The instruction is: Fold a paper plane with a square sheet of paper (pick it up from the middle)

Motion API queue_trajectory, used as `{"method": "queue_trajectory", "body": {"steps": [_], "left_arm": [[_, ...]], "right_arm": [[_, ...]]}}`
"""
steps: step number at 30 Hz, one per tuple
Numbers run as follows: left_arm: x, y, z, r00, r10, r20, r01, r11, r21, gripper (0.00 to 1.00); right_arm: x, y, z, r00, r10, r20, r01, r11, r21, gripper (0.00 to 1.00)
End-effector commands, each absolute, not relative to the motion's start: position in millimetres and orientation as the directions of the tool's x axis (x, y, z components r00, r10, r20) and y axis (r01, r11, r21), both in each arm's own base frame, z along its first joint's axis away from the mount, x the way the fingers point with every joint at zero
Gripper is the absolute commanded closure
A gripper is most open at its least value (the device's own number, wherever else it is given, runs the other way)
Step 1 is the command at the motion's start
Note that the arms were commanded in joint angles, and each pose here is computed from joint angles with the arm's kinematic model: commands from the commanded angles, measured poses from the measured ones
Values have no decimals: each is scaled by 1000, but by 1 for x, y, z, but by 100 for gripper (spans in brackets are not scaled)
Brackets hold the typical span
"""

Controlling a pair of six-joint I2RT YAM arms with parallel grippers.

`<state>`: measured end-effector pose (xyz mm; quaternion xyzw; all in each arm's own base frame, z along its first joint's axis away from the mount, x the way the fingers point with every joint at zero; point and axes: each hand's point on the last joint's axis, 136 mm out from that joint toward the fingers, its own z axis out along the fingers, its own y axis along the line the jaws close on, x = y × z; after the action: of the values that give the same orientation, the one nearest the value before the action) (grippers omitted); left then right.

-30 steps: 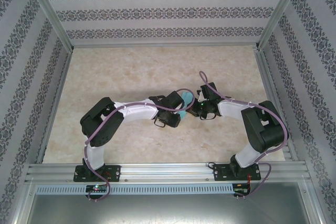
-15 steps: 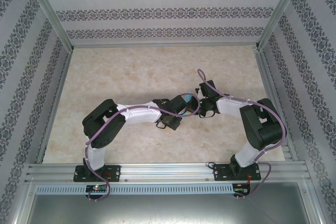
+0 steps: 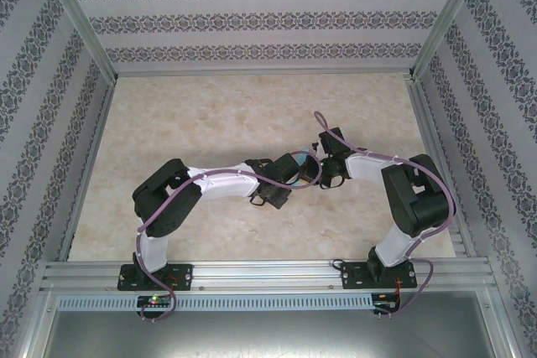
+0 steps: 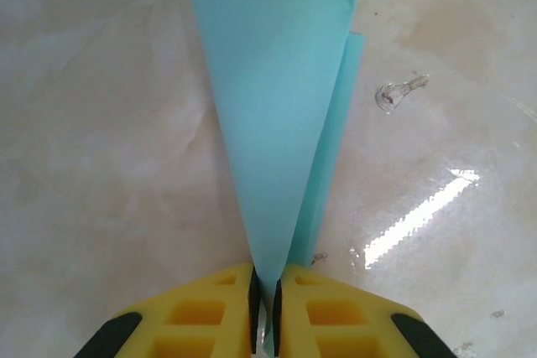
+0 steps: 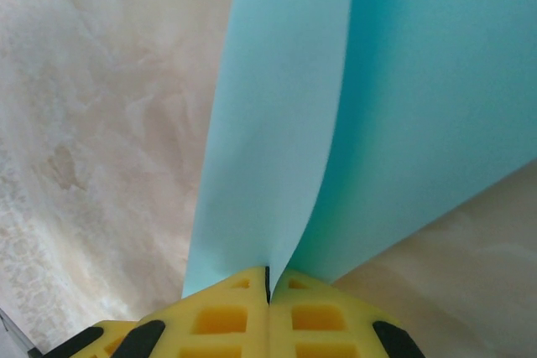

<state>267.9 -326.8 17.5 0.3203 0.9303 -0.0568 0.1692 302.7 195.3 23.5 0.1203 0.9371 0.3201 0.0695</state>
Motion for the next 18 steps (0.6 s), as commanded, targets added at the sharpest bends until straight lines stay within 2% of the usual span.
{"method": "queue_trajectory", "body": {"steps": [1, 18], "left_arm": [[251, -298, -11, -729, 653, -205, 649, 755, 96, 84], [251, -300, -7, -679, 703, -213, 698, 708, 108, 83]], "right_arm": [[312, 182, 18, -955, 282, -87, 185, 801, 569, 100], [316, 172, 7, -961, 265, -80, 190, 843, 502, 100]]}}
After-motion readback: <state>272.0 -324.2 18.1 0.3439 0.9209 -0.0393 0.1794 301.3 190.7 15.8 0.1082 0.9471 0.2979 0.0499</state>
